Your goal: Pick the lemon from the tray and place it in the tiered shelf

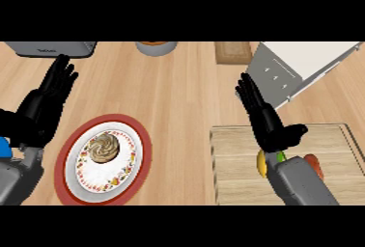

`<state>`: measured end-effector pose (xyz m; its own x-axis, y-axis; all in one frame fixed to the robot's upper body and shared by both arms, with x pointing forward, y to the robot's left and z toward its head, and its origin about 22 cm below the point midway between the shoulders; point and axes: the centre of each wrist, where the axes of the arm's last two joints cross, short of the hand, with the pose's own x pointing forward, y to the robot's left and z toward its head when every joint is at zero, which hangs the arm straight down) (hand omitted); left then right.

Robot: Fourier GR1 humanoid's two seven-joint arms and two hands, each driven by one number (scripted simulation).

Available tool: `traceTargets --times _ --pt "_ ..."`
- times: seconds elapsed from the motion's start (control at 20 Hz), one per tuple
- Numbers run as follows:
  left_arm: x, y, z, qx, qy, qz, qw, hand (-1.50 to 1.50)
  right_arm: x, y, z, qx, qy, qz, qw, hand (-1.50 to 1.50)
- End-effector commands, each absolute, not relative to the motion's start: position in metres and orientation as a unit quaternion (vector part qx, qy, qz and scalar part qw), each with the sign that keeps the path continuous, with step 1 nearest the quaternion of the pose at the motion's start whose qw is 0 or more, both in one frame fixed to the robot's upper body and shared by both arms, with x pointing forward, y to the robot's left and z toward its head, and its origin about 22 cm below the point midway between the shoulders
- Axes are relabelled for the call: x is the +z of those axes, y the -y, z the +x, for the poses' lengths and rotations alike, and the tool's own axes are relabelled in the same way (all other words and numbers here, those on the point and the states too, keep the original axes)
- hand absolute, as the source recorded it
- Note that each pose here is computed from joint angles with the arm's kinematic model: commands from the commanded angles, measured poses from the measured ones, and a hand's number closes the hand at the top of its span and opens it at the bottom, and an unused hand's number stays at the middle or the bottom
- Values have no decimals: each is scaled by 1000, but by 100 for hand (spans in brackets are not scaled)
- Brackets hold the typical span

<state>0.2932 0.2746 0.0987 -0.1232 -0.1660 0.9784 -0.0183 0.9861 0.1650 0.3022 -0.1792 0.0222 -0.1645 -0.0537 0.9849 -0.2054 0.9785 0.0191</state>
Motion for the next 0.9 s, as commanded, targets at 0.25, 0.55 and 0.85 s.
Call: traceTargets --times 0.25,0.55,0.85 --pt "44 -278 273 -82 712 110 688 0 32 308 280 -97 712 -207 664 -150" --pt "39 -278 268 -68 698 97 706 0 -29 360 226 -170 597 -443 647 150" --pt "27 -253 266 -90 703 69 702 0 -23 309 182 -296 634 -491 519 -150"
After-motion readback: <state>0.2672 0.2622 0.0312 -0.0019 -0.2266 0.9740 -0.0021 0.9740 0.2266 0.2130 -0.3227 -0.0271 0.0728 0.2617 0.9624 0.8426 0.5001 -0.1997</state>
